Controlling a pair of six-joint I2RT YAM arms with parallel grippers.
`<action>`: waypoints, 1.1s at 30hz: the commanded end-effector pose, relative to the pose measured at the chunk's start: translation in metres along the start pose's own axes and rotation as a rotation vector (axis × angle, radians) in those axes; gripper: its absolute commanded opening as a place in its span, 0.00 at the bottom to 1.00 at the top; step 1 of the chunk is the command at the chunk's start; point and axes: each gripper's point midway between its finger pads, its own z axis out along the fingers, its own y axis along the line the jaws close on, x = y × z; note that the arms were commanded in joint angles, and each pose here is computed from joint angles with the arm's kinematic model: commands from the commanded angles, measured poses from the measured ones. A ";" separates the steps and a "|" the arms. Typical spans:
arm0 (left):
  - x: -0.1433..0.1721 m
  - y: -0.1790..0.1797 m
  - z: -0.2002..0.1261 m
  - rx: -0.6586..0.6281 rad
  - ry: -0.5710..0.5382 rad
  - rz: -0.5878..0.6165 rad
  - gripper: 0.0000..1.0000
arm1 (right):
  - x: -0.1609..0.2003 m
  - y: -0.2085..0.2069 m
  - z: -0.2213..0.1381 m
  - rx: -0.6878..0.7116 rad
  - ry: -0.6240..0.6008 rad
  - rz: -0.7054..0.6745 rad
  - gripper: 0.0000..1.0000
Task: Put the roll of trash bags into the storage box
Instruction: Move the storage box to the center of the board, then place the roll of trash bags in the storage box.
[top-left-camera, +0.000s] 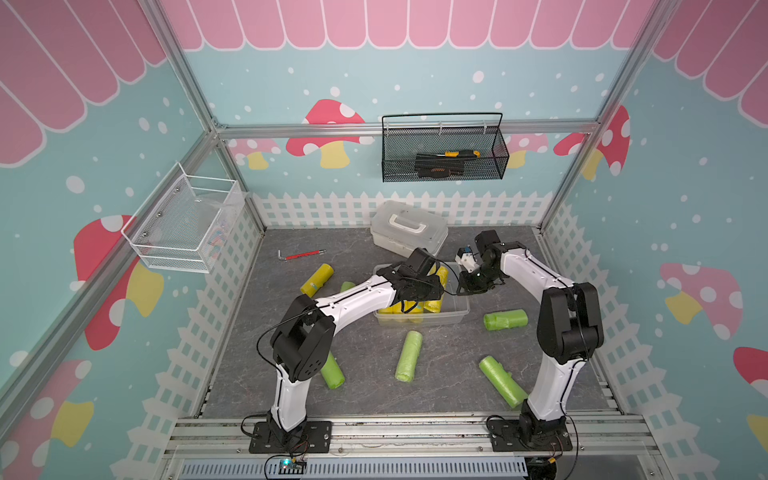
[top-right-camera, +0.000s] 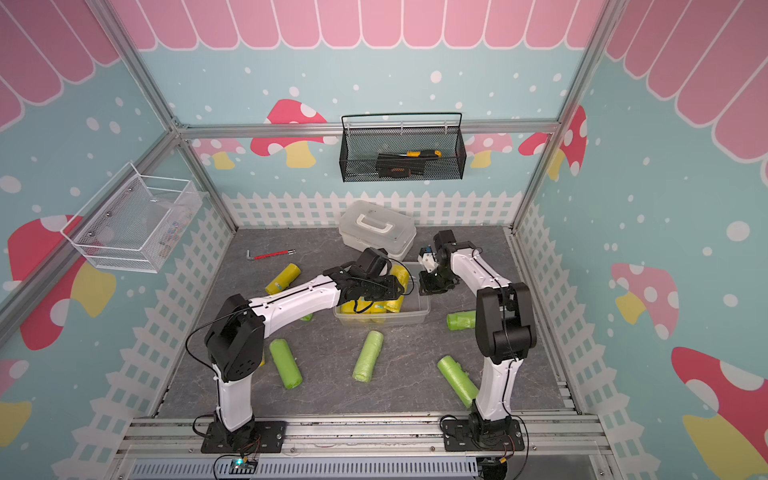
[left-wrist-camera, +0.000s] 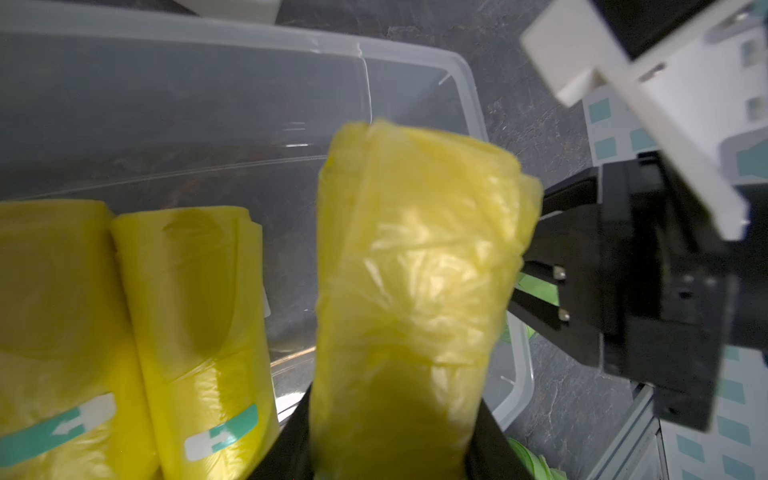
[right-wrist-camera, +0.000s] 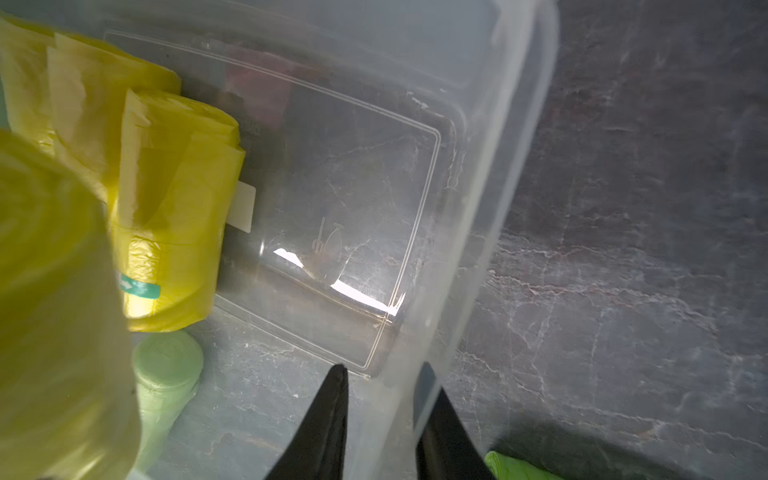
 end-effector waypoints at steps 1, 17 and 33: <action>0.005 0.011 0.006 -0.036 -0.016 -0.085 0.38 | -0.004 0.011 -0.013 -0.023 -0.045 -0.003 0.29; 0.020 0.048 0.047 -0.166 0.013 -0.188 0.47 | -0.006 0.011 -0.021 -0.022 -0.067 -0.006 0.30; 0.017 0.061 0.036 -0.250 -0.021 -0.181 0.56 | -0.009 0.010 -0.023 -0.024 -0.077 -0.009 0.31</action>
